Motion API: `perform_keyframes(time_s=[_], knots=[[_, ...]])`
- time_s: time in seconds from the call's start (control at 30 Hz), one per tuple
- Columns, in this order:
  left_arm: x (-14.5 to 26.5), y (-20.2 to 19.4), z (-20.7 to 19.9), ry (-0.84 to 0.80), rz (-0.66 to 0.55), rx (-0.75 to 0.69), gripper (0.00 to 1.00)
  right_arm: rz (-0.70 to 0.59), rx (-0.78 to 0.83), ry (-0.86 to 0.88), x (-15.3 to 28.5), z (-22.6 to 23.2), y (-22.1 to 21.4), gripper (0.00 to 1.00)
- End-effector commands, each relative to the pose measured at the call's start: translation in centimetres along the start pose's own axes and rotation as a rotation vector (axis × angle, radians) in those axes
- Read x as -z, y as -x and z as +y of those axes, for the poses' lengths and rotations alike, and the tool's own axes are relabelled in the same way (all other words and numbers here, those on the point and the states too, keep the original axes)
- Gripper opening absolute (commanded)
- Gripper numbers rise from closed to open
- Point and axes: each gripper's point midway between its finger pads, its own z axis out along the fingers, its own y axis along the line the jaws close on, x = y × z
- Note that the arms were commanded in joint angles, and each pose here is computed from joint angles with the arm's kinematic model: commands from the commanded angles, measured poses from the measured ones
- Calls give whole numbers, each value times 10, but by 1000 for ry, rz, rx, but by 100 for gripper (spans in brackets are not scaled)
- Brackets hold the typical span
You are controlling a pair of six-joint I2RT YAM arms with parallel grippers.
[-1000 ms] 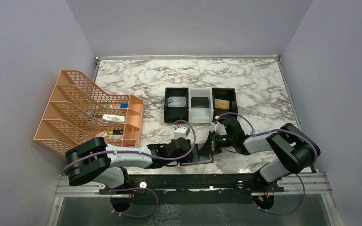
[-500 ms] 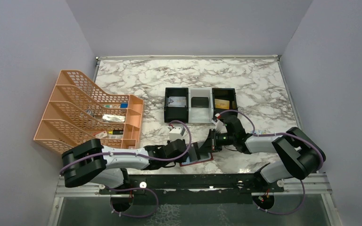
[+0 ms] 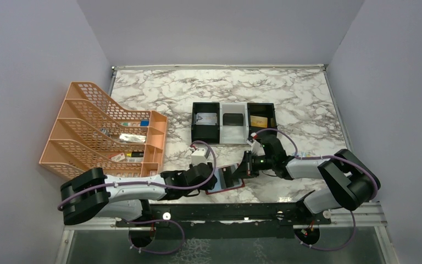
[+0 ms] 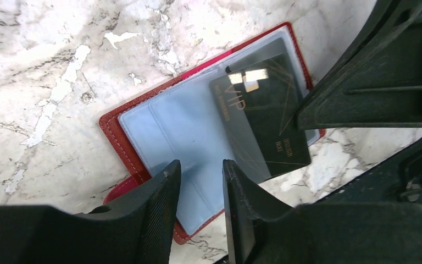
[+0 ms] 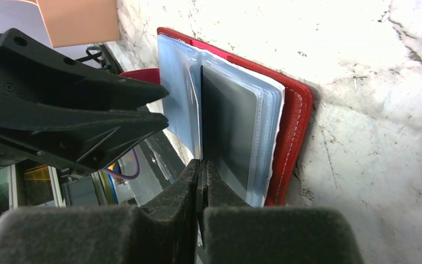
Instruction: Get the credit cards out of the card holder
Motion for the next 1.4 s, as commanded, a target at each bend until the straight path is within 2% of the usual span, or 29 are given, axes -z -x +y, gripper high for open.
perform_keyframes(time_s=[0.0, 0.17, 0.33, 0.43, 0.57, 0.73, 0.87, 1.1, 1.37], knots=[[14, 14, -8, -42, -42, -23, 40, 5, 33, 81, 2, 22, 6, 1], [26, 24, -26, -139, -65, -23, 51, 1, 39, 91, 3, 28, 8, 1], [23, 17, -38, -214, -50, -10, 51, 57, 35, 90, -9, 25, 1, 1], [15, 9, -33, -183, -24, -18, 46, 62, 9, 89, -16, 20, -3, 1], [5, -6, -7, -65, 24, -30, 35, 40, 5, 42, -19, 12, 2, 1], [0, -19, 17, 31, 57, -60, 25, 37, 8, 40, -18, 13, 2, 2], [-2, -23, 28, 86, 76, -89, 19, 46, 2, 41, -20, 12, -3, 7], [-4, -29, 33, 111, 99, -101, 15, 54, 0, 48, -25, 16, -5, 21], [-2, -27, 34, 112, 93, -98, 14, 38, 11, 38, -34, 21, -1, 22]])
